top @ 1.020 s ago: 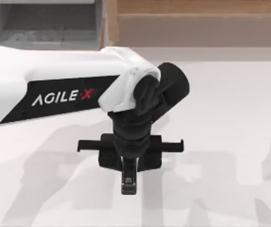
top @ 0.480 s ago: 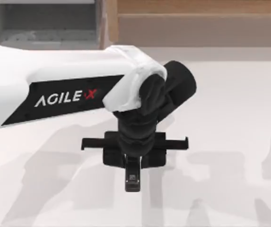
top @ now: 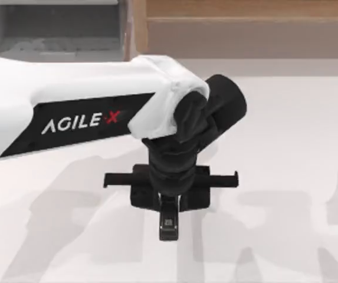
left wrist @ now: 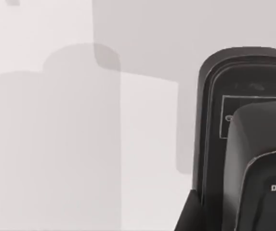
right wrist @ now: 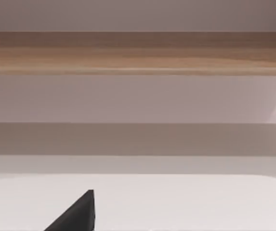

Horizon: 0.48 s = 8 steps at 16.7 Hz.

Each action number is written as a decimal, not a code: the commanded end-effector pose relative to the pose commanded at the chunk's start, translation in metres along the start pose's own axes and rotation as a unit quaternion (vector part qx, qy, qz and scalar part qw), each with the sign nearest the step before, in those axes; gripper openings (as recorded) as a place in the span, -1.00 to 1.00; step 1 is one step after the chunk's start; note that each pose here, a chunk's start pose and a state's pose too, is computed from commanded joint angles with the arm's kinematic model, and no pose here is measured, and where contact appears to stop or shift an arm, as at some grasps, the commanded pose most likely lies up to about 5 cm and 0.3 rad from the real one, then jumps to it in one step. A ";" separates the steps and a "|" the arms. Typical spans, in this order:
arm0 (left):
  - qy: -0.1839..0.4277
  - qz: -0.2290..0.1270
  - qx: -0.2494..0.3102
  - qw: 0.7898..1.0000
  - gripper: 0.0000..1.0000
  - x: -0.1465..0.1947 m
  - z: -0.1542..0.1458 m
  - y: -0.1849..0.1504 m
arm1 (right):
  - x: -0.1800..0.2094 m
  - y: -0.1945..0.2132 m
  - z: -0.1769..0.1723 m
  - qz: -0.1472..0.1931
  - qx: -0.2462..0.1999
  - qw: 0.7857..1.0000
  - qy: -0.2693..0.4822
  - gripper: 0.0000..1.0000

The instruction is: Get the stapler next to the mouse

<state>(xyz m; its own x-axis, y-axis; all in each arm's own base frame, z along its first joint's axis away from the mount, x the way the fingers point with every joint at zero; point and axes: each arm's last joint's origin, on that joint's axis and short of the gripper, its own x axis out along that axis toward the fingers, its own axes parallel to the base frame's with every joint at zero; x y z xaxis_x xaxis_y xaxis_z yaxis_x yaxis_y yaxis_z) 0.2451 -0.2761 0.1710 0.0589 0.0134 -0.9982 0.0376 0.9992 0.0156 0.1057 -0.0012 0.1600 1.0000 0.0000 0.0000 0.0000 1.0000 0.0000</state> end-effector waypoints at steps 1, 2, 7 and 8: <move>0.005 -0.001 0.002 1.000 -1.00 0.001 -0.001 0.000 | 0.000 0.000 0.000 0.000 0.000 1.000 0.000 1.00; 0.011 -0.001 0.003 1.000 -1.00 0.002 -0.002 0.000 | 0.000 0.000 0.000 0.000 0.000 1.000 0.000 1.00; 0.042 0.001 0.007 0.999 -1.00 0.013 -0.008 0.001 | 0.000 0.000 0.000 0.000 0.000 1.000 0.000 1.00; 0.046 0.002 0.007 0.999 -1.00 0.014 -0.008 0.001 | 0.000 0.000 0.000 0.000 0.000 1.000 0.000 1.00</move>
<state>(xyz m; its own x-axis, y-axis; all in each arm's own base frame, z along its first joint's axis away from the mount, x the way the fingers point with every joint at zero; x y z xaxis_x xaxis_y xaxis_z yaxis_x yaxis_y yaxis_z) 0.2381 -0.2744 0.1561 -0.0319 0.0206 -0.9993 0.0518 0.9985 0.0189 0.1057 -0.0012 0.1600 1.0000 0.0000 0.0000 0.0000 1.0000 0.0000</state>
